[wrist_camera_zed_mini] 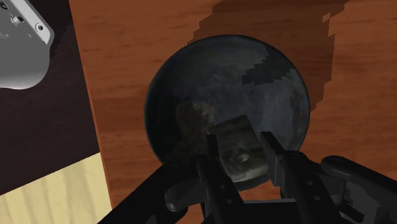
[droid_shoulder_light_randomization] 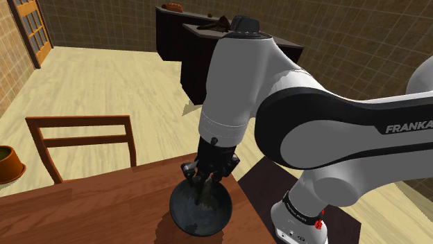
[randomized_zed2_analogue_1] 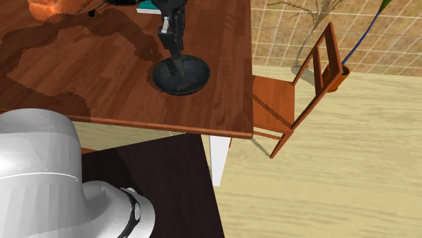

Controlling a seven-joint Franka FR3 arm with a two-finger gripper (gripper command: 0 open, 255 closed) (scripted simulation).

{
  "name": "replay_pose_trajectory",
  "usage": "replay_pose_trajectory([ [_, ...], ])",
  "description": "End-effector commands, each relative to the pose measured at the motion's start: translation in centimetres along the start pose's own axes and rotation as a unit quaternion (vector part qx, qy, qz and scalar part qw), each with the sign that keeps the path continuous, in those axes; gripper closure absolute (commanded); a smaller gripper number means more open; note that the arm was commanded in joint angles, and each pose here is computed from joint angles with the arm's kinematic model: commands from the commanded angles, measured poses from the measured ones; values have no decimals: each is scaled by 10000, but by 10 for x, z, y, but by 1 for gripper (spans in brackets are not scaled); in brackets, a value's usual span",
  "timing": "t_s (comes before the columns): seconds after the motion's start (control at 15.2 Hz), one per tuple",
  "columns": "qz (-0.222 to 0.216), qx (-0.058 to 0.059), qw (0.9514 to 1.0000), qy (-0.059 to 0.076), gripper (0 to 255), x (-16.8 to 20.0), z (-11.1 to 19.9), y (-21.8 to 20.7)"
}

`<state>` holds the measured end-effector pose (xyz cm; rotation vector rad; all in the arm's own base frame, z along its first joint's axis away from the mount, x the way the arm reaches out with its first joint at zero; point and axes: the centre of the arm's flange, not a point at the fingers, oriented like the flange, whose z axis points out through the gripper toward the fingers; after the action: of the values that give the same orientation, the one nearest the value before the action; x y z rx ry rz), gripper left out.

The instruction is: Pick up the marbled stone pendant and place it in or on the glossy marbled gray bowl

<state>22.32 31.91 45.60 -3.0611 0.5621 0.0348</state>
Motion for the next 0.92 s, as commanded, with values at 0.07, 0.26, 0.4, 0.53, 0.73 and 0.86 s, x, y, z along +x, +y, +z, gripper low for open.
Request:
replay_pose_trajectory([
  [0.07,0,0,10000,0,255,0,0,0],
  [0.26,0,0,10000,0,0,0,0,0],
  [0.4,0,0,10000,0,0,0,0,0],
  [0.53,0,0,10000,0,0,0,-13,0],
  [0.73,0,0,10000,0,0,0,-50,0],
  [0.86,0,0,10000,0,0,0,-50,0],
])
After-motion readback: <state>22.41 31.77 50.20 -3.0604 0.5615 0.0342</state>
